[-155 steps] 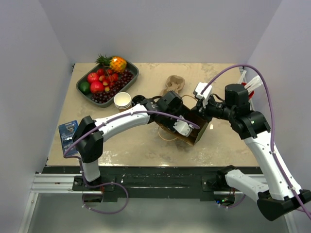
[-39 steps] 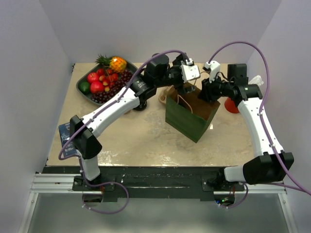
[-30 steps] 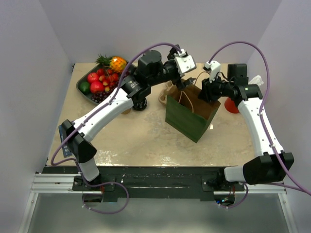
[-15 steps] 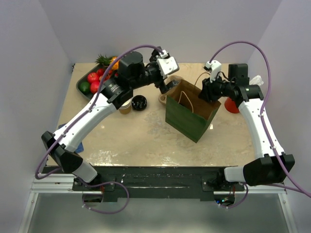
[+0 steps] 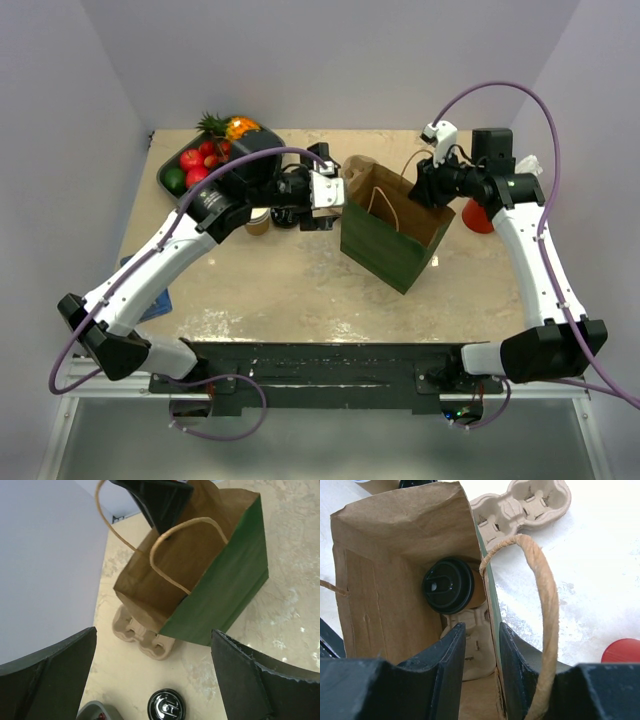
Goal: Pack the takeout coffee
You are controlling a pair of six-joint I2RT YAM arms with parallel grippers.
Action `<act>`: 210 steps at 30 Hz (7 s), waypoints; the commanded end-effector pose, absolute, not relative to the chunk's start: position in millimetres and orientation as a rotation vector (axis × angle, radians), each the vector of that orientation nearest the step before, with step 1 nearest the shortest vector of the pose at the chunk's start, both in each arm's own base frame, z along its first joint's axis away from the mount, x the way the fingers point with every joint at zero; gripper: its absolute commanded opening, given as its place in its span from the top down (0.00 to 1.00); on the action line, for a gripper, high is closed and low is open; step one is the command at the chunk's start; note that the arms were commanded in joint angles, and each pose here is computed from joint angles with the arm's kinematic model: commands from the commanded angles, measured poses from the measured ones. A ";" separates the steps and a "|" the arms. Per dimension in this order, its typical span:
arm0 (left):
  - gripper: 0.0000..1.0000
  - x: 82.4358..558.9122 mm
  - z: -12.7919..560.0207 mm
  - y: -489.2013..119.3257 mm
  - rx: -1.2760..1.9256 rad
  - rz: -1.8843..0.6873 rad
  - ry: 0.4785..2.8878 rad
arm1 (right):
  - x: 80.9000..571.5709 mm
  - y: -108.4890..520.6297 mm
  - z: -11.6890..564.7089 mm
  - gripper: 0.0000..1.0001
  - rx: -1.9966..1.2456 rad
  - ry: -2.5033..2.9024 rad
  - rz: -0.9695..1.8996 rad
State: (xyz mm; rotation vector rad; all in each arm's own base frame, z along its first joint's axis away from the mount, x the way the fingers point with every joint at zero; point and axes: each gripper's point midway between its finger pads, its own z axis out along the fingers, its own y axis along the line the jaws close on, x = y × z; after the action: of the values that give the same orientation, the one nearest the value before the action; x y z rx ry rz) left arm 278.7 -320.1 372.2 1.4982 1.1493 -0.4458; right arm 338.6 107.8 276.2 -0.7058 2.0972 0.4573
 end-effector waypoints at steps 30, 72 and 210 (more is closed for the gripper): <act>0.00 404.9 353.4 -227.7 0.914 -0.163 1.745 | 334.2 117.2 395.6 0.01 -0.678 1.828 0.456; 0.00 425.4 331.6 -219.8 0.843 -0.390 1.799 | 496.4 -133.7 274.1 0.64 0.151 2.205 -0.255; 0.00 433.3 318.2 -238.4 0.904 -0.478 1.782 | 488.5 -160.3 349.8 1.00 0.188 2.031 -0.300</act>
State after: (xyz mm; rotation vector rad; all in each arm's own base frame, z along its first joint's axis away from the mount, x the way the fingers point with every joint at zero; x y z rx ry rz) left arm 433.8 -237.2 281.0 0.9128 1.8813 -0.4686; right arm 513.2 -157.4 245.4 0.1499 2.2736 -0.2220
